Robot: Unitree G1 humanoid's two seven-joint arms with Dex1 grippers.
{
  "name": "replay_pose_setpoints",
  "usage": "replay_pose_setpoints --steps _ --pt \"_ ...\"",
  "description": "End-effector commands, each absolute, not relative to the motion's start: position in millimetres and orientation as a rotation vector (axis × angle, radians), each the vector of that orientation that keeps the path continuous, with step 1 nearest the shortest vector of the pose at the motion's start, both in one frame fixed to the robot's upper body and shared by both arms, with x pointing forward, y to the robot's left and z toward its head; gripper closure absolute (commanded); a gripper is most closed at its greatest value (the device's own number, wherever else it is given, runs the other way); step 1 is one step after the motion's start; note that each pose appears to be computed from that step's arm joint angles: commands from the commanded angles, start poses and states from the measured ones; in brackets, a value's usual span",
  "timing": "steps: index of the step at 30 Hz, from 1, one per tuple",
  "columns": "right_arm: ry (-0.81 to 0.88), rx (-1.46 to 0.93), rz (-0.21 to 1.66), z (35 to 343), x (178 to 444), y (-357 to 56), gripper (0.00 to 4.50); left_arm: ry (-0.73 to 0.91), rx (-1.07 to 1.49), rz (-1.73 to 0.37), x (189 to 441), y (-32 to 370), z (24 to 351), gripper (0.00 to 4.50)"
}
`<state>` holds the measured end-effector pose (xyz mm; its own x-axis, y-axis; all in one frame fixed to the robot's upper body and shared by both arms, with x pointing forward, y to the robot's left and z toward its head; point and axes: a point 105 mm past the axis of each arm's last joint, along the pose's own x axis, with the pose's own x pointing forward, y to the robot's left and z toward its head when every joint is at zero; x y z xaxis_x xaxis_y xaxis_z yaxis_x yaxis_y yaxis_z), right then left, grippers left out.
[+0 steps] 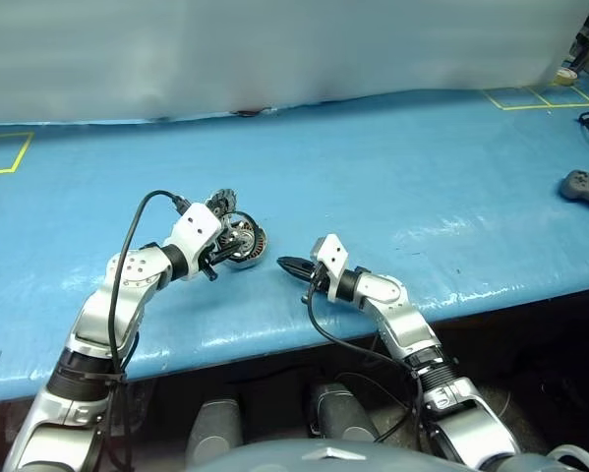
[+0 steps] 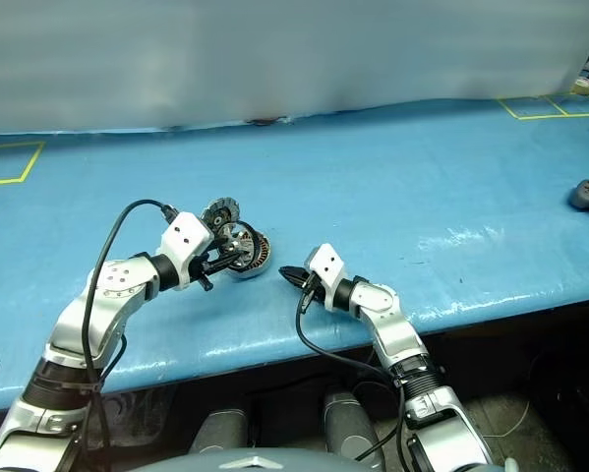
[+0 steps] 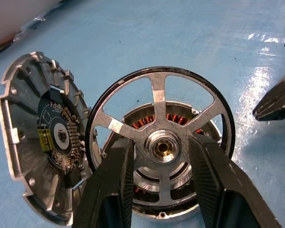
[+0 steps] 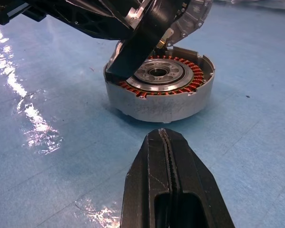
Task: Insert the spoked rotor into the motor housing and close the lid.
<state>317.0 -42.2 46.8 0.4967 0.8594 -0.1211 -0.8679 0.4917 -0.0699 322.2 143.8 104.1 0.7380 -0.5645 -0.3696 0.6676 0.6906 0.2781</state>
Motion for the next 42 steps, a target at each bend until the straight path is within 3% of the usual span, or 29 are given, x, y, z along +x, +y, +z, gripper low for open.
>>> replay_pose_setpoints --steps 1,21,29,42 --pt "0.019 -0.139 1.039 58.0 322.1 -42.4 4.50 0.260 0.426 -0.710 322.3 141.3 111.3 3.06" --pt "0.014 -0.136 1.013 56.9 327.9 -42.1 4.50 0.347 0.516 -0.794 334.7 134.6 105.4 3.06" --pt "0.013 -0.132 1.006 56.3 327.1 -41.9 4.50 0.300 0.469 -0.752 345.4 131.2 126.8 3.06" --pt "0.011 -0.129 1.014 56.8 328.6 -38.2 4.50 0.251 0.418 -0.724 341.2 128.1 151.5 3.06"
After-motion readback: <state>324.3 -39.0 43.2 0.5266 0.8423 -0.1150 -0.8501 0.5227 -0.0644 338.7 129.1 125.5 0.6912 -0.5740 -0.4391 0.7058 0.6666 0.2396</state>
